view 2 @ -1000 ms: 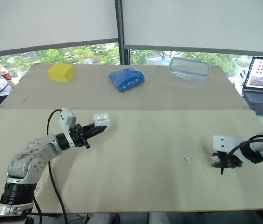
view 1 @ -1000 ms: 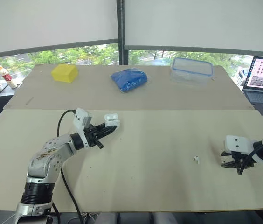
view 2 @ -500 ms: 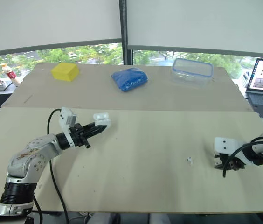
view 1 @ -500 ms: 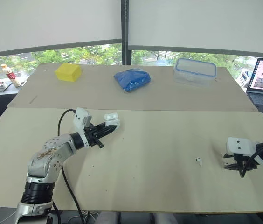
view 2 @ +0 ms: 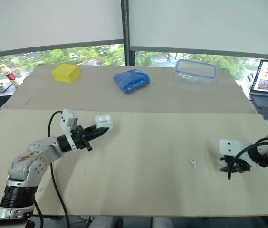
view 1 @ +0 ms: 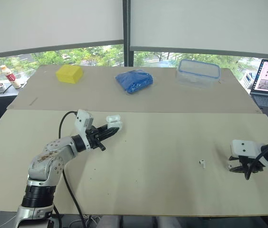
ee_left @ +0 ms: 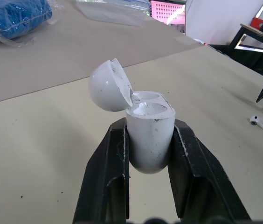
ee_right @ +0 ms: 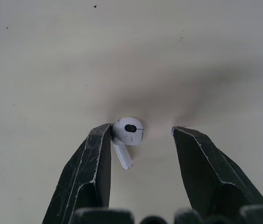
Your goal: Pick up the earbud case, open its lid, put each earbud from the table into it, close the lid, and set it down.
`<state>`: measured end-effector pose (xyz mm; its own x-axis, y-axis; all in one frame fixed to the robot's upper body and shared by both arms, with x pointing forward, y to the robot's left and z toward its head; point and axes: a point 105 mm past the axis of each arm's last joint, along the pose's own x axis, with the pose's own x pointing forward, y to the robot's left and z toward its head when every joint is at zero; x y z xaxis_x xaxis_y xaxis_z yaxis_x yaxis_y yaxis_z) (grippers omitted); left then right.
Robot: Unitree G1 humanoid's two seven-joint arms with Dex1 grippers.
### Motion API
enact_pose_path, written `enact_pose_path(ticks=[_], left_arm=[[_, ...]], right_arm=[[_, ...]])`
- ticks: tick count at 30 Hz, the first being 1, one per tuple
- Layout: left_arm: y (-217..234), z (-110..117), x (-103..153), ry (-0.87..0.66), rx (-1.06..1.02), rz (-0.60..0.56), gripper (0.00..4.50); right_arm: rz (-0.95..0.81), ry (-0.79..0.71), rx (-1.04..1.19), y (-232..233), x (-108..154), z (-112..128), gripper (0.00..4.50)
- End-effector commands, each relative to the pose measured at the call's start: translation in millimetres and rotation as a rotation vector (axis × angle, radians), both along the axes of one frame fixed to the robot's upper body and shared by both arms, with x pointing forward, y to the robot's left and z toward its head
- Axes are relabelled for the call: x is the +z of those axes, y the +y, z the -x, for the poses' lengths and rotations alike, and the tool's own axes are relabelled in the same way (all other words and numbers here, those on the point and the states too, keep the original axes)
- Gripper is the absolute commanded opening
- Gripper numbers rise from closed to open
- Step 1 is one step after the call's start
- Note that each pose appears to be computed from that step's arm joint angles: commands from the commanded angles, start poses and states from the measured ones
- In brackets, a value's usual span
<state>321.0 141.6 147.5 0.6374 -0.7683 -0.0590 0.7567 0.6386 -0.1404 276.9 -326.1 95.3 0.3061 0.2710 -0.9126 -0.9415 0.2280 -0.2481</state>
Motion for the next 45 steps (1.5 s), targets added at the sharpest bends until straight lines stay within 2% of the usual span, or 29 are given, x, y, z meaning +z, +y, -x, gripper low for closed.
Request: enact_pose_path(ticks=[1,4,6,11,14,17,19,21,23,26,33,37,45], left_arm=[[-3,2,14,-0.058,-0.010,0.013,0.61],[-2,2,14,-0.058,-0.008,0.013,0.61],[-2,2,14,-0.058,-0.008,0.012,0.61],[-3,3,15,-0.064,-0.012,0.013,0.61],[-5,5,14,-0.071,-0.022,0.013,0.61],[-8,6,13,-0.085,-0.032,0.007,0.61],[-12,3,14,-0.112,-0.025,0.008,0.61],[-19,-8,21,-0.226,0.027,-0.029,0.61],[-22,-16,27,-0.321,0.077,-0.058,0.61],[-30,-29,41,-0.399,0.155,0.002,0.61],[-53,-41,65,-0.463,0.191,0.115,0.61],[-63,-38,73,-0.477,0.171,0.145,0.61],[-63,-41,76,-0.518,0.218,0.130,0.61]], right_arm=[[0.030,0.053,-0.036,-7,-15,6,1.78],[0.003,0.052,-0.030,-1,-15,5,0.79],[-0.011,0.045,-0.027,2,-15,3,0.35],[-0.120,0.005,-0.026,23,-8,-5,0.35],[-0.321,-0.048,-0.048,63,14,-19,0.35],[-0.613,-0.196,-0.082,119,62,-46,0.35],[-0.884,-0.311,-0.141,158,112,-65,0.35],[-1.191,-0.349,-0.154,201,166,-69,0.35],[-1.317,-0.341,-0.176,221,188,-67,0.35],[-1.468,-0.338,-0.242,243,206,-70,0.35],[-1.621,-0.347,-0.342,270,211,-74,0.35],[-1.623,-0.368,-0.367,278,202,-75,0.35],[-1.564,-0.416,-0.323,294,189,-70,0.35]])
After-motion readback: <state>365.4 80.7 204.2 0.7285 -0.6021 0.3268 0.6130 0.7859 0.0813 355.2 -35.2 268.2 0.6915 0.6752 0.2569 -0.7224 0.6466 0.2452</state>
